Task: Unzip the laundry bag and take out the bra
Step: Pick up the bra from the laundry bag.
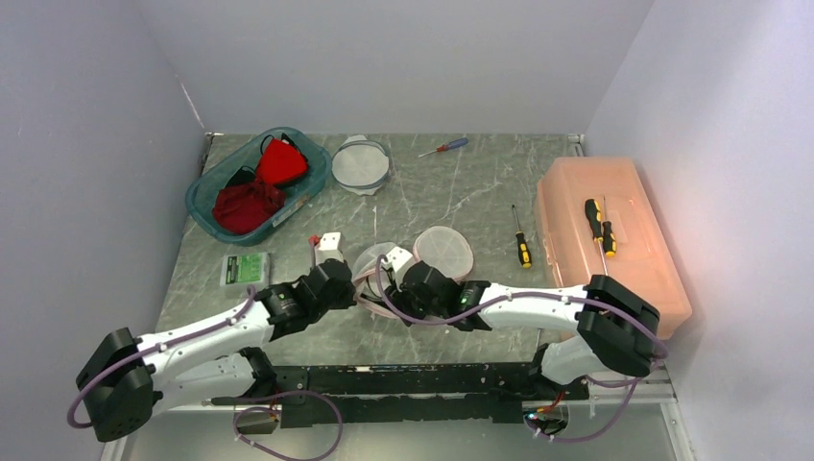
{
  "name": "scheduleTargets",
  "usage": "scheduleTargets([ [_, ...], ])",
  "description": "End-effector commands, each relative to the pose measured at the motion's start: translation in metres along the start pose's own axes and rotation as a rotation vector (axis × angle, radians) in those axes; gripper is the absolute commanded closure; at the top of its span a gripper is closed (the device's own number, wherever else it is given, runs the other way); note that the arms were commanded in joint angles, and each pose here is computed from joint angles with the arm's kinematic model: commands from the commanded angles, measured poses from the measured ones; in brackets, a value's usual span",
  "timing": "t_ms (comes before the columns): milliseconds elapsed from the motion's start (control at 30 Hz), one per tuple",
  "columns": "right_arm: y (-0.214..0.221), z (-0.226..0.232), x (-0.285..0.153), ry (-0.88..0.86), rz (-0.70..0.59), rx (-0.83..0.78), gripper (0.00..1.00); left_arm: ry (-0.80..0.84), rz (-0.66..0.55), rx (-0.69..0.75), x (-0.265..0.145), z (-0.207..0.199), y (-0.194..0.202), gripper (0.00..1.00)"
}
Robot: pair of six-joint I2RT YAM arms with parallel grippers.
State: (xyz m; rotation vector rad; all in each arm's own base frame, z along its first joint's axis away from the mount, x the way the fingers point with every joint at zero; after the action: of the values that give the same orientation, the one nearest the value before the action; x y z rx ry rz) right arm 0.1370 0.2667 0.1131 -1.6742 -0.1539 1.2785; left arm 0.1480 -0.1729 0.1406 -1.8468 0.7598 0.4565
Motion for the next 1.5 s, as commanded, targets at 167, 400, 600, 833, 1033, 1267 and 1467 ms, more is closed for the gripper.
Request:
scheduleTargets([
  [167,0.005,0.004,-0.003,0.077,-0.053,0.001,0.44,-0.088,0.027,-0.01,0.016,0.016,0.017,0.97],
  [400,-0.041,0.009,-0.038,0.096,-0.295,-0.014,0.41,-0.079,0.027,0.001,0.022,0.014,0.014,0.97],
  [600,-0.074,0.014,-0.041,0.093,-0.383,-0.07,0.39,-0.038,-0.002,-0.026,0.024,0.013,0.014,0.97],
  [833,-0.07,0.021,0.0,0.096,-0.336,-0.115,0.37,-0.024,-0.007,-0.068,0.027,0.018,0.019,0.97],
  [1033,-0.071,0.023,0.016,0.113,-0.323,-0.152,0.32,-0.018,-0.015,-0.076,0.023,0.021,0.019,0.97],
  [1267,-0.066,0.023,0.037,0.181,-0.269,-0.207,0.29,-0.004,-0.022,-0.082,0.019,0.021,0.015,0.97],
  [1467,-0.06,0.012,0.047,0.34,-0.241,-0.189,0.33,0.009,-0.021,-0.086,0.018,0.019,0.015,0.97],
])
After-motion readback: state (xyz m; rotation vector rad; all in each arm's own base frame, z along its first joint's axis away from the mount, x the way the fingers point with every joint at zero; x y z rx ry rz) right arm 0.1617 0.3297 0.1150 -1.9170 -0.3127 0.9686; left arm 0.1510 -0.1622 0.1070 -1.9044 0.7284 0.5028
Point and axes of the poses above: each gripper's point midway between its finger pads, its own x axis out along the fingers, its own z axis along the line the jaws close on, y = z × x, the point moved 8 cm from there along -x, back along the fingers, and after that the axes turned 4 degrees about -x, right-handed, at the moved point
